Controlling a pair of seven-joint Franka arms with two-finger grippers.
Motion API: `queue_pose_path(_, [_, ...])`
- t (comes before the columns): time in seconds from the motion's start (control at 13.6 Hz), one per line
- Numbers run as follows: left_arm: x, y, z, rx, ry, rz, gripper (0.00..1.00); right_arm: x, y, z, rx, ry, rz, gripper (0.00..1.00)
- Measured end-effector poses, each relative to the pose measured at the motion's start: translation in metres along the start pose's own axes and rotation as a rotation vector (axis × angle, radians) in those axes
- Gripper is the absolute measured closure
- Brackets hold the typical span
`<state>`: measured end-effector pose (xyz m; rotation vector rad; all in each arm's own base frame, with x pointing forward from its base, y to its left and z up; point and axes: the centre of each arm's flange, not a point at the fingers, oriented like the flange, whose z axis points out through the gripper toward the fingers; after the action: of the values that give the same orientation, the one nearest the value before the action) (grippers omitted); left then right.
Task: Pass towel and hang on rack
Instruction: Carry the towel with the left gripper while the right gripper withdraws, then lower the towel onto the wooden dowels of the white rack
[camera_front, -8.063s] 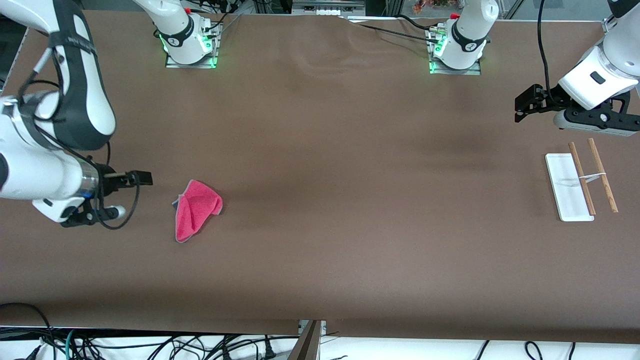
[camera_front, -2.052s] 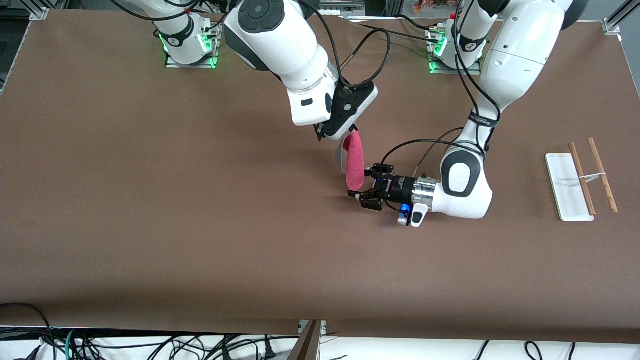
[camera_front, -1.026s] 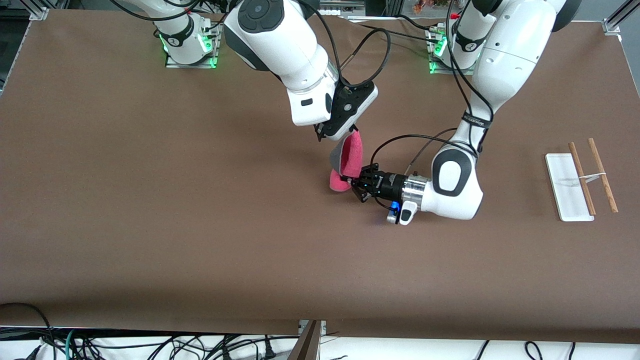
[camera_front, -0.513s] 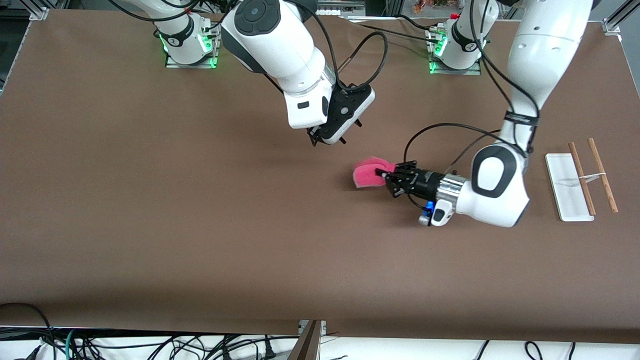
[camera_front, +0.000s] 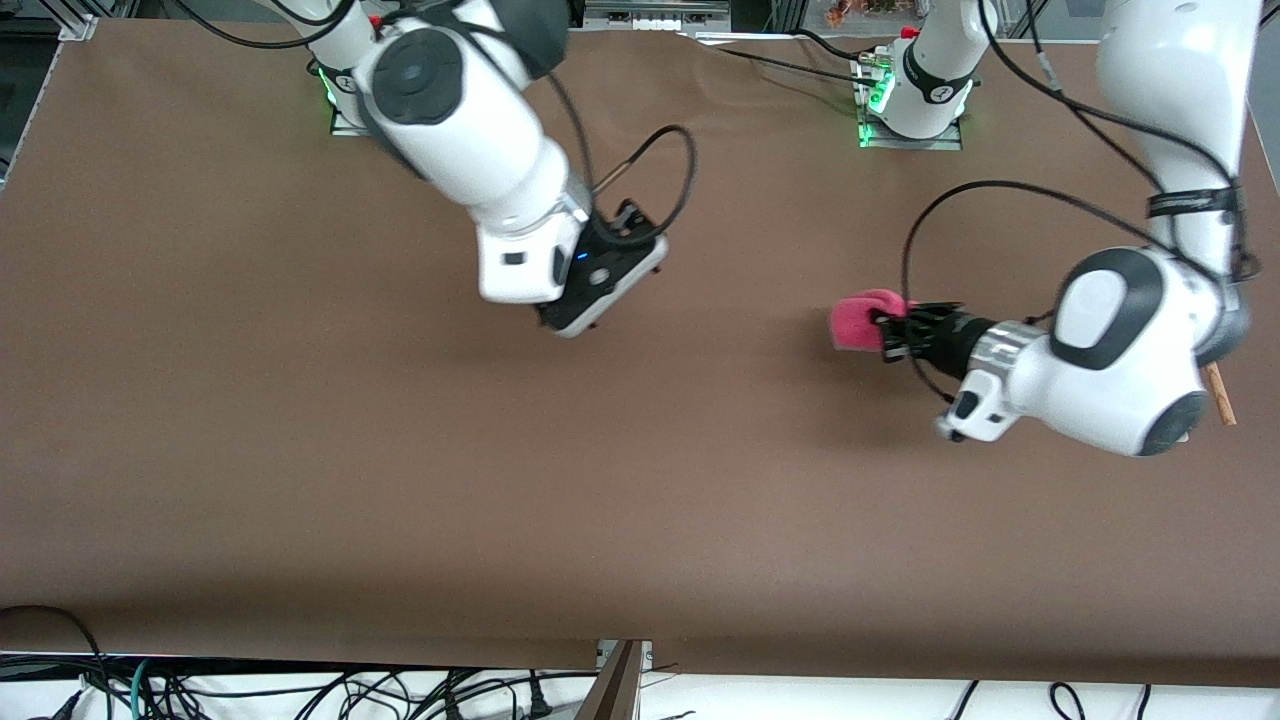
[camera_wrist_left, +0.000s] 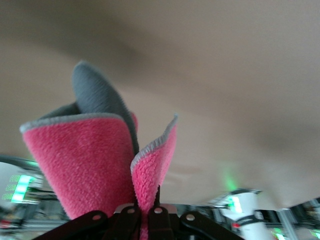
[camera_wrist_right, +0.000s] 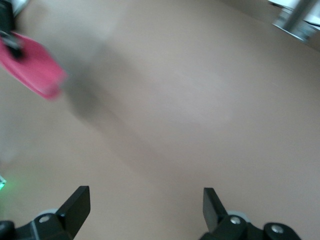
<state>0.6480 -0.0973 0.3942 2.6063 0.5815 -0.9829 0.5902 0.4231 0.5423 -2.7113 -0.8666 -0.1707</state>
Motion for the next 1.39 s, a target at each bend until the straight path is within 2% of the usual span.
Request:
queue_pose_path(0.15, [0.012,-0.049,-0.035,0.017,0.045,0.068,0.97,-0.007,0.058,-0.02,-0.024,-0.015,0.074,0.0])
queue_pose_path(0.37, [0.037,-0.123,-0.062,0.085,0.092,0.211,0.97,-0.03,0.143,-0.05,-0.085,-0.074,0.198,0.0])
queue_pose_path(0.59, [0.055,-0.182,-0.075,0.109,0.098,0.27,0.97,-0.066,0.215,-0.118,-0.21,-0.048,0.335,0.0])
queue_pose_path(0.81, [0.072,-0.243,-0.083,0.188,0.09,0.341,0.97,-0.12,0.29,-0.177,-0.275,-0.016,0.486,0.0])
queue_pose_path(1.03, [0.094,-0.287,-0.091,0.26,0.141,0.445,0.97,-0.16,0.313,-0.2,-0.331,-0.048,0.552,0.0])
queue_pose_path(1.17, [0.112,-0.313,-0.094,0.288,0.188,0.521,0.97,-0.176,0.308,-0.205,-0.367,-0.1,0.56,0.0])
queue_pose_path(1.39, [0.125,-0.344,-0.101,0.351,0.227,0.589,0.97,-0.193,0.307,-0.21,-0.373,-0.162,0.535,0.0])
